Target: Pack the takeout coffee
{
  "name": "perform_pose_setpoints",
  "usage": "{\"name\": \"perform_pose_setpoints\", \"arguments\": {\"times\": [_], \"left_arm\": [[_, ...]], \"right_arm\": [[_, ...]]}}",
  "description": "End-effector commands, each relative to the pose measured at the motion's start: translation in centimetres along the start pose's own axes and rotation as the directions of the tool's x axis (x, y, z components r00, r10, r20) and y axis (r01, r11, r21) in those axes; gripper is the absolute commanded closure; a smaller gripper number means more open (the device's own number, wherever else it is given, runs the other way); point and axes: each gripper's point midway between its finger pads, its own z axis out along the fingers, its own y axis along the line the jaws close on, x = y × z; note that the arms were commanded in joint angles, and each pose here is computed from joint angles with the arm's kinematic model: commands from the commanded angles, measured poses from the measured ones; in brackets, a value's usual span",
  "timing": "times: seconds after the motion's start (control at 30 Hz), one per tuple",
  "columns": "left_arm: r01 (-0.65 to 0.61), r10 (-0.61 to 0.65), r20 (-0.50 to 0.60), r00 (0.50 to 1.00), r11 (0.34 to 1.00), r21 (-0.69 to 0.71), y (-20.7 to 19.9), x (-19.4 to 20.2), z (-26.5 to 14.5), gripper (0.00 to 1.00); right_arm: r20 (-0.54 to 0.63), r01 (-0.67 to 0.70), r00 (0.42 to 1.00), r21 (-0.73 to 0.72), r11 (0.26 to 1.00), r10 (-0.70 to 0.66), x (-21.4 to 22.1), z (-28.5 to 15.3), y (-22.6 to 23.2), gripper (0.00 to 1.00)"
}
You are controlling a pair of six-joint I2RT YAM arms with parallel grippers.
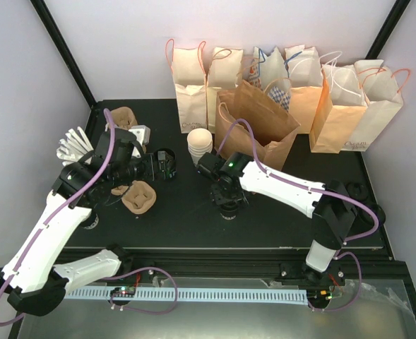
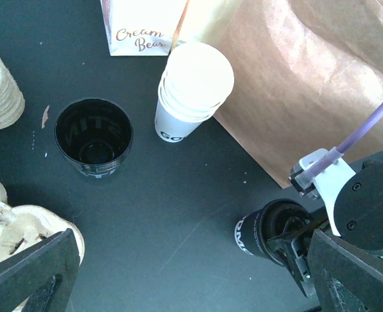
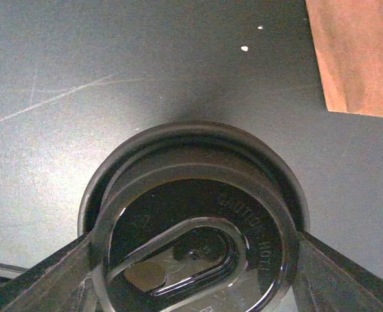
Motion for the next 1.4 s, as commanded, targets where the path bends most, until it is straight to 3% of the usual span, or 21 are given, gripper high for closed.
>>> {"name": "perform_pose_setpoints", "arguments": {"times": [0.0, 0.3, 0.57, 0.7, 0.93, 1.07, 1.17, 1.27, 1.37], "left_arm": [[0.009, -0.009, 0.031, 0.999, 1.0, 0.02, -0.1, -0.5, -0.5, 0.01], [-0.003, 0.002, 0.034, 0.999, 1.0, 0.017, 0.0, -0.5, -0.6, 0.01], [0.067, -0.064, 0.056, 0.996, 0.997, -0.041, 1.6, -0.8, -0.7, 0.01], [0.099, -0.093, 0.091, 0.992, 0.993, -0.065, 2.3, -1.3, -1.1, 0.01], [0.096, -0.1, 0.149, 0.984, 0.995, 0.036, 0.8, -2.4, -1.4, 0.01], [0.084, -0.11, 0.143, 0.984, 0.981, 0.174, -1.8, -3.0, -0.5, 0.01], [0.076, -0.119, 0.105, 0.987, 0.935, 0.348, -5.3, -3.5, 0.1, 0.01], [0.127, -0.164, 0.029, 0.986, 0.854, 0.505, -8.7, -4.1, 1.0, 0.01], [0.205, -0.223, -0.042, 0.974, 0.782, 0.589, -11.0, -4.9, 1.9, 0.01]], "right_arm": [[0.005, -0.006, 1.0, 0.035, 0.999, 0.005, -0.4, 0.3, -0.4, 0.26], [0.051, -0.004, 0.999, 0.01, 1.0, 0.004, -1.4, -1.6, -0.1, 0.26], [0.311, 0.109, 0.949, -0.153, 0.982, -0.057, -5.1, -11.4, 2.4, 0.31], [0.51, 0.175, 0.86, -0.252, 0.952, -0.023, -7.3, -19.0, 2.7, 0.34], [0.765, 0.209, 0.637, -0.288, 0.934, 0.094, -9.1, -30.8, -0.7, 0.34], [0.851, 0.127, 0.493, -0.275, 0.953, 0.18, -8.9, -35.4, -4.9, 0.35], [0.889, 0.027, 0.396, -0.261, 0.965, 0.229, -8.3, -37.5, -8.5, 0.37], [0.904, -0.054, 0.358, -0.228, 0.972, 0.232, -7.7, -37.9, -11.1, 0.39], [0.904, -0.111, 0.376, -0.177, 0.978, 0.206, -7.1, -36.9, -12.5, 0.39]]}}
